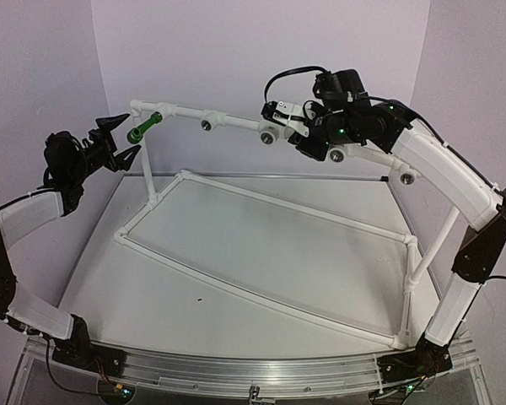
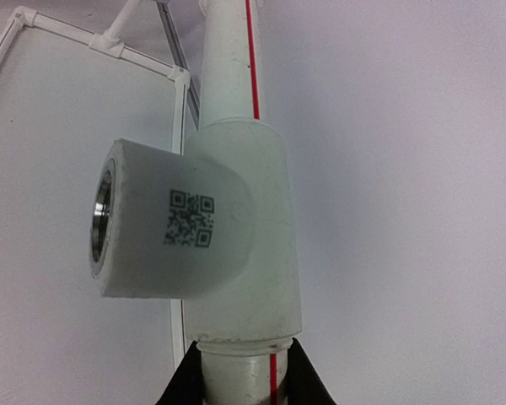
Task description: Install the water faucets
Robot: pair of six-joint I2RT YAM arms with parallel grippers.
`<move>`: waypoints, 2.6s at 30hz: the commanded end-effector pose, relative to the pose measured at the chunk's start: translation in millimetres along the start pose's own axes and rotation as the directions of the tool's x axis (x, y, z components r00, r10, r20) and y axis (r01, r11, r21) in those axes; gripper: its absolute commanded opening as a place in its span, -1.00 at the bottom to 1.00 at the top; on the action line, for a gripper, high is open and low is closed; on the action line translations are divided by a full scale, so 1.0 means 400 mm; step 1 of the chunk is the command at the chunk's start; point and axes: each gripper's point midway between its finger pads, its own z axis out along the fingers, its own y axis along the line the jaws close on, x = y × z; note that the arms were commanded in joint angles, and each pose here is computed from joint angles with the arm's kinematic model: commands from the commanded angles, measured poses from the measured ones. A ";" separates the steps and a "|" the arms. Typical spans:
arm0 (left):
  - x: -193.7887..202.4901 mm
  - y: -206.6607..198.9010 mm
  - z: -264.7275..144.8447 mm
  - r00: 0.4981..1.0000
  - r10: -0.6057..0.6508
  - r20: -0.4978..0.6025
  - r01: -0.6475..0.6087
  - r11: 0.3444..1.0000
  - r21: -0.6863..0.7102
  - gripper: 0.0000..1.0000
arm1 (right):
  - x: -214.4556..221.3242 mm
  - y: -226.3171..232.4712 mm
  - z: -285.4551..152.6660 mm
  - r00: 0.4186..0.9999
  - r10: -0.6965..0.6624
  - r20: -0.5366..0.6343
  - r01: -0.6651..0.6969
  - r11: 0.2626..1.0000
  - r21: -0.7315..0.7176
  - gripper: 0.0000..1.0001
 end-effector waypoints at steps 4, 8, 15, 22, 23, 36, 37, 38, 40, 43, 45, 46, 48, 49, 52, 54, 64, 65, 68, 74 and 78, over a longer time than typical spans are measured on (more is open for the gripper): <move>0.001 -0.088 0.036 0.998 0.027 -0.060 -0.019 0.991 0.131 0.74 | -0.003 0.025 -0.009 0.995 0.104 -0.003 -0.104 0.994 -0.027 -1.00; 0.000 -0.083 0.045 0.997 0.033 -0.068 -0.024 0.992 0.126 0.63 | -0.004 0.025 -0.008 0.994 0.106 -0.002 -0.106 0.994 -0.028 -1.00; 0.013 -0.079 0.059 0.994 0.060 -0.088 -0.049 0.992 0.115 0.47 | -0.006 0.024 -0.006 0.994 0.107 -0.001 -0.107 0.994 -0.026 -1.00; 0.024 -0.068 0.075 0.991 0.088 -0.102 -0.079 0.993 0.092 0.14 | -0.008 0.022 -0.008 0.994 0.112 0.001 -0.112 0.993 -0.025 -1.00; 0.024 -0.071 0.077 0.990 0.099 -0.103 -0.090 0.992 0.090 0.09 | -0.008 0.022 -0.009 0.994 0.112 0.001 -0.112 0.993 -0.024 -1.00; 0.026 -0.066 0.094 0.949 0.300 -0.100 -0.300 0.954 0.015 -0.53 | -0.004 0.023 -0.014 0.994 0.112 -0.001 -0.112 0.993 -0.025 -1.00; 0.023 -0.061 0.094 0.938 0.334 -0.098 -0.335 0.942 -0.002 -0.56 | -0.004 0.022 -0.015 0.994 0.112 0.000 -0.112 0.993 -0.023 -1.00; 0.023 -0.059 0.094 0.923 0.373 -0.098 -0.376 0.926 -0.016 -0.59 | -0.004 0.023 -0.016 0.994 0.112 -0.001 -0.112 0.993 -0.023 -1.00; 0.016 -0.062 0.093 0.887 0.452 -0.095 -0.458 0.888 -0.048 -0.60 | -0.002 0.023 -0.018 0.994 0.110 -0.002 -0.110 0.994 -0.023 -1.00; 0.015 -0.061 0.093 0.809 0.577 -0.116 -0.587 0.806 -0.082 -0.62 | 0.000 0.024 -0.019 0.994 0.109 -0.003 -0.109 0.994 -0.023 -1.00; 0.013 -0.064 0.093 0.742 0.658 -0.129 -0.670 0.735 -0.103 -0.63 | 0.000 0.023 -0.020 0.994 0.108 -0.004 -0.109 0.994 -0.022 -1.00; 0.012 -0.061 0.092 0.706 0.694 -0.139 -0.708 0.697 -0.117 -0.63 | 0.001 0.023 -0.021 0.994 0.108 -0.005 -0.108 0.994 -0.022 -1.00; 0.013 -0.057 0.089 0.609 0.776 -0.161 -0.793 0.593 -0.138 -0.64 | 0.001 0.023 -0.021 0.994 0.107 -0.005 -0.107 0.994 -0.021 -1.00; 0.016 -0.052 0.088 0.561 0.810 -0.174 -0.828 0.542 -0.144 -0.64 | 0.002 0.022 -0.022 0.994 0.106 -0.005 -0.107 0.994 -0.020 -1.00; 0.043 -0.039 0.087 0.333 0.916 -0.224 -0.942 0.312 -0.124 -0.61 | 0.003 0.022 -0.022 0.995 0.104 -0.008 -0.104 0.994 -0.019 -1.00; 0.069 -0.027 0.088 0.141 0.956 -0.256 -0.989 0.123 -0.086 -0.58 | 0.003 0.022 -0.024 0.995 0.103 -0.007 -0.103 0.994 -0.019 -1.00; 0.083 0.016 0.059 -0.541 0.778 -0.320 -0.835 -0.542 0.095 -0.44 | 0.009 0.019 -0.029 0.995 0.096 -0.018 -0.096 0.995 -0.014 -1.00; 0.081 0.016 0.055 -0.588 0.743 -0.319 -0.801 -0.590 0.104 -0.44 | 0.009 0.018 -0.029 0.995 0.096 -0.019 -0.097 0.995 -0.013 -1.00; 0.070 0.015 0.047 -0.712 0.626 -0.317 -0.684 -0.721 0.111 -0.38 | 0.010 0.018 -0.029 0.995 0.095 -0.021 -0.095 0.995 -0.012 -1.00; 0.036 0.003 0.035 -0.850 0.401 -0.342 -0.455 -0.885 0.094 0.05 | 0.011 0.020 -0.023 0.995 0.094 -0.024 -0.094 0.995 -0.013 -1.00; 0.039 -0.048 0.022 -0.856 0.392 -0.338 -0.432 -0.900 0.052 0.44 | 0.010 0.022 -0.017 0.995 0.094 -0.026 -0.095 0.995 -0.015 -1.00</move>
